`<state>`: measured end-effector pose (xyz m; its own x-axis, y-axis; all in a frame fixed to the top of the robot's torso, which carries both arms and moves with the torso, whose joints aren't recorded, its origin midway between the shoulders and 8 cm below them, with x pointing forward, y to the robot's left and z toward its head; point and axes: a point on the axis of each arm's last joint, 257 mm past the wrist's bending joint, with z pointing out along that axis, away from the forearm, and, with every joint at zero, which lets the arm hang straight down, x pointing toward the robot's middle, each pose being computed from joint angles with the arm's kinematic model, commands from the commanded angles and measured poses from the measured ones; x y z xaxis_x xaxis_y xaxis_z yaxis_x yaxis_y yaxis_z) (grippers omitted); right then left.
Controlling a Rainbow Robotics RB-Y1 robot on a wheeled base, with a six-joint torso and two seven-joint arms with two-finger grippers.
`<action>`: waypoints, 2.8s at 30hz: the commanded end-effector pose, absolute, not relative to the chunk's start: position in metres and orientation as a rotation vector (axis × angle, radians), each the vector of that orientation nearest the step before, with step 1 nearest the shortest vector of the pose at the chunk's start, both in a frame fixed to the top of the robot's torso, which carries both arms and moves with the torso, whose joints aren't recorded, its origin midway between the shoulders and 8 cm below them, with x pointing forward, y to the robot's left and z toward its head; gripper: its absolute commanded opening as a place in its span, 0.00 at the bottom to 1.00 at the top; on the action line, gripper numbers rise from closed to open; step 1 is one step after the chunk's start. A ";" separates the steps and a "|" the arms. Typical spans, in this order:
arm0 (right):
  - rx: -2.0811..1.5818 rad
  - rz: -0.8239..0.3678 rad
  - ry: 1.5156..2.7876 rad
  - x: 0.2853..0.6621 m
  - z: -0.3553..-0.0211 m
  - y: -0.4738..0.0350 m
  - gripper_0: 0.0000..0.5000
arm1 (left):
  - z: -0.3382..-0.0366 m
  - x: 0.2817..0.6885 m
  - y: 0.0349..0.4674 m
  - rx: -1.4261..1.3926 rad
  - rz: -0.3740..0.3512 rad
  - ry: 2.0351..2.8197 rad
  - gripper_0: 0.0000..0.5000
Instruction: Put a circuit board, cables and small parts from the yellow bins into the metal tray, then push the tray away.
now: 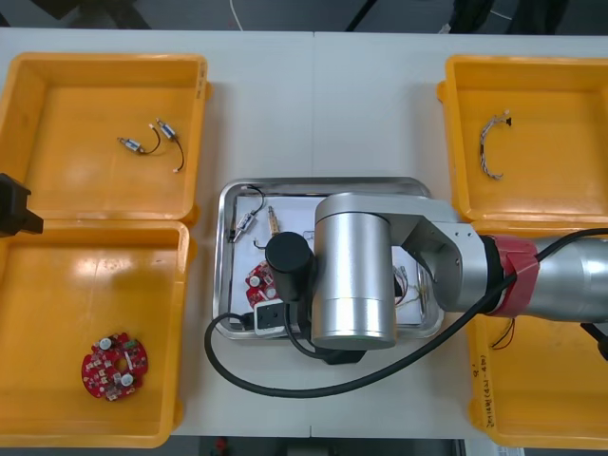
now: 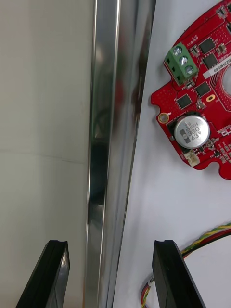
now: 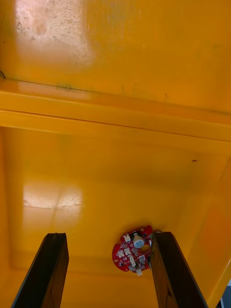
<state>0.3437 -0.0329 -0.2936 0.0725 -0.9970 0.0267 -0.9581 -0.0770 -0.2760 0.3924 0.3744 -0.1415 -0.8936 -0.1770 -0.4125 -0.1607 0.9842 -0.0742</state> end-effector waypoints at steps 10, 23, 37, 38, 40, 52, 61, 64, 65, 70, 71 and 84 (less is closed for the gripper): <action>-2.193 -0.282 1.949 0.325 -0.318 -0.019 1.00 | -0.127 0.388 0.388 -0.108 0.042 2.684 1.00; -2.123 -0.317 1.987 0.333 -0.334 -0.012 1.00 | -0.127 0.388 0.388 -0.108 0.042 2.684 1.00; -2.111 -0.330 1.995 0.333 -0.330 -0.018 0.21 | -0.127 0.388 0.388 -0.108 0.042 2.684 1.00; -2.111 -0.328 1.993 0.332 -0.330 -0.017 0.12 | -0.127 0.388 0.388 -0.108 0.042 2.684 1.00; -2.109 -0.332 1.983 0.332 -0.329 -0.017 0.01 | -0.127 0.388 0.388 -0.108 0.042 2.684 1.00; -2.031 -0.435 1.909 0.364 -0.312 -0.017 0.00 | -0.127 0.388 0.388 -0.108 0.042 2.684 1.00; -1.948 -0.496 1.892 0.392 -0.292 -0.021 0.00 | -0.127 0.388 0.388 -0.108 0.042 2.684 1.00; -1.922 -0.524 1.875 0.402 -0.284 -0.021 0.00 | -0.127 0.388 0.388 -0.108 0.042 2.684 1.00; -1.915 -0.527 1.872 0.404 -0.282 -0.020 0.00 | -0.127 0.388 0.388 -0.108 0.042 2.684 1.00; -1.853 -0.581 1.834 0.426 -0.259 -0.019 0.00 | -0.127 0.388 0.388 -0.108 0.042 2.684 1.00; -1.849 -0.585 1.829 0.427 -0.257 -0.018 0.00 | -0.127 0.388 0.388 -0.108 0.042 2.684 1.00; -1.746 -0.652 1.806 0.467 -0.215 -0.018 0.00 | -0.127 0.388 0.388 -0.108 0.042 2.684 1.00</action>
<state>0.4406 -0.0235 -0.2522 0.0193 -0.9998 0.0076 -0.7894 -0.0199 -0.6135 0.3923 0.3742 -0.1414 -0.8936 -0.1757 -0.4131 -0.1594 0.9845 -0.0738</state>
